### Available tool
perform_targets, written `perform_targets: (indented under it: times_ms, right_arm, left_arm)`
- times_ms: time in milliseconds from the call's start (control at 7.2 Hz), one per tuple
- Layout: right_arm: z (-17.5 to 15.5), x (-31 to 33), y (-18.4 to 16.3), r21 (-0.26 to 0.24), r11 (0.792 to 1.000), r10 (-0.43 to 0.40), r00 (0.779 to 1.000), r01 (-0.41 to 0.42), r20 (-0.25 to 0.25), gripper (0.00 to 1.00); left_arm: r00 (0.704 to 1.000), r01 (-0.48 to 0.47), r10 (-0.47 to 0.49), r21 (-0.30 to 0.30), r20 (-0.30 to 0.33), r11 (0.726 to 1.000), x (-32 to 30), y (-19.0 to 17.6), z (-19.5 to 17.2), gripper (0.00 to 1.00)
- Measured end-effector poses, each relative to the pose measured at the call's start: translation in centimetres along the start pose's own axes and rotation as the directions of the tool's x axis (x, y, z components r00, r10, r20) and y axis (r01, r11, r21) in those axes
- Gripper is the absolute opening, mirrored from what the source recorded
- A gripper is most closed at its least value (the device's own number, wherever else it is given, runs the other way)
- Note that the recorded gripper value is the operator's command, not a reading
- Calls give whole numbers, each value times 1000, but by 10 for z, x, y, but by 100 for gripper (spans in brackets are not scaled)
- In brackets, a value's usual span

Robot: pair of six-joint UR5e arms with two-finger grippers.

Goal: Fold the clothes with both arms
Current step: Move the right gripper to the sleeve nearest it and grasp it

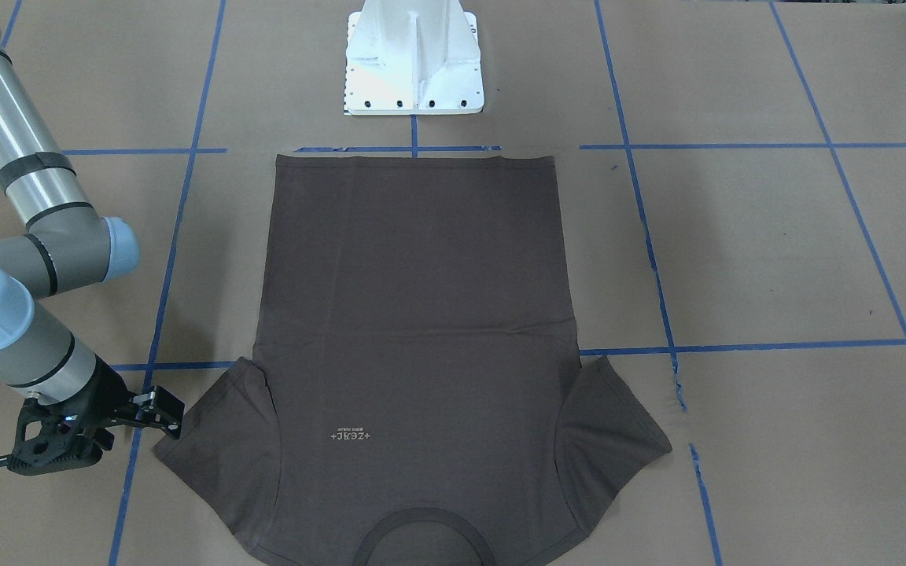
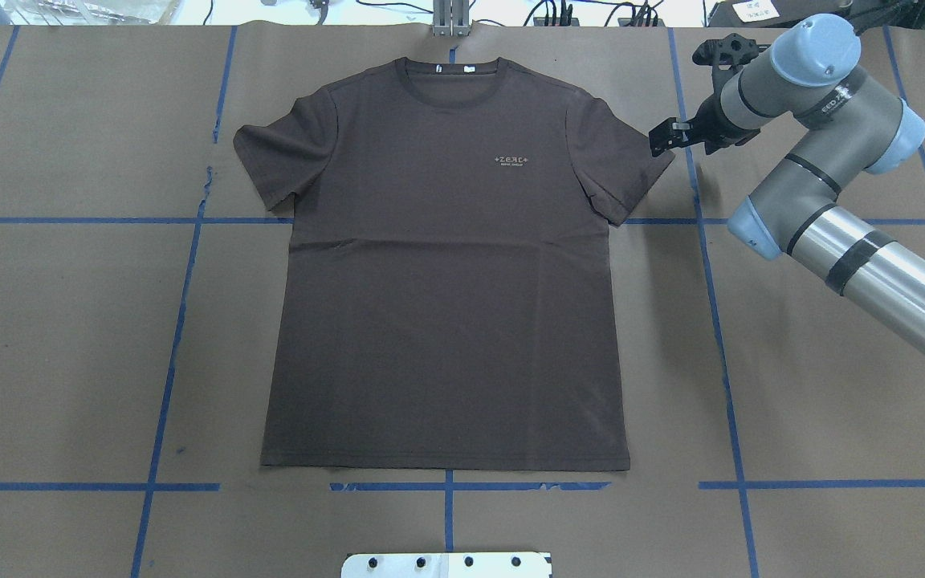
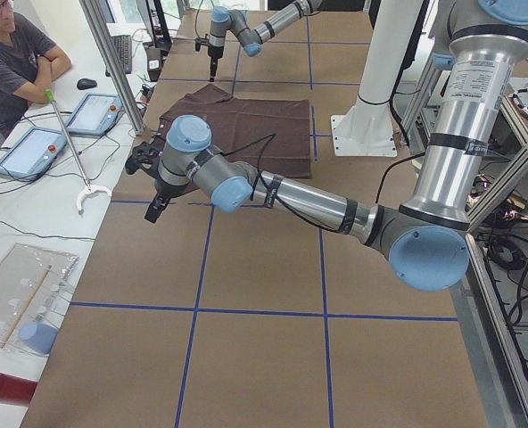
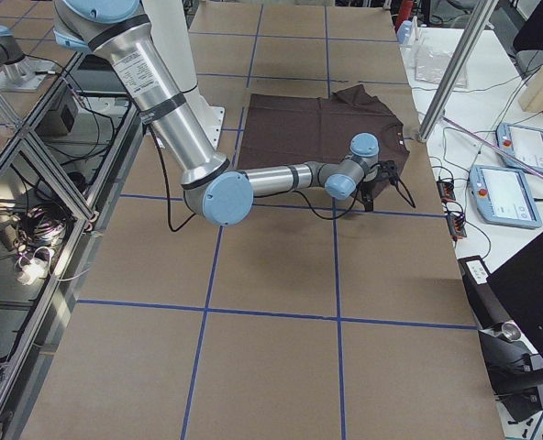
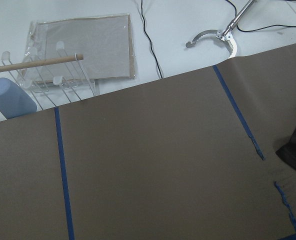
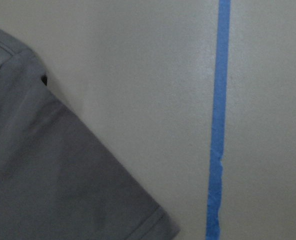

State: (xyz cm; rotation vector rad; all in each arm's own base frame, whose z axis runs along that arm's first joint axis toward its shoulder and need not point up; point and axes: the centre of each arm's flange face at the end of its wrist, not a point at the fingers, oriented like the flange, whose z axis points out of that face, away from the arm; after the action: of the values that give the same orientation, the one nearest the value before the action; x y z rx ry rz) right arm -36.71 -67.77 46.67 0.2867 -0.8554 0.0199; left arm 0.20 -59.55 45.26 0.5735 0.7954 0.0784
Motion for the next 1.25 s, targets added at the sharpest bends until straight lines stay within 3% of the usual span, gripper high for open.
perform_targets:
  times_ms: [417, 556, 694, 972, 1250]
  right_arm:
    - [12, -14, -3, -8, 1000, -7, 1000, 7, -11, 98]
    - [15, -13, -1, -13, 1000, -6, 1000, 6, -15, 87]
    - [18, -12, 0, -17, 1000, -5, 1000, 4, -19, 53]
    - [20, -10, 0, -22, 1000, -2, 1000, 1, -22, 0]
    - [18, -16, -3, -24, 1000, -6, 1000, 6, -22, 0]
  left_arm:
    - [1000, -1, 1, -2, -2, 1000, 0, 1, 0, 100]
    - [1000, -2, 2, -2, -2, 1000, 0, 1, 0, 100]
    - [1000, -2, 2, -2, -3, 1000, 0, 1, 0, 100]
    - [1000, -3, 3, -3, -3, 1000, 0, 1, 0, 100]
    - [1000, -5, 5, -3, -4, 1000, 0, 1, 0, 100]
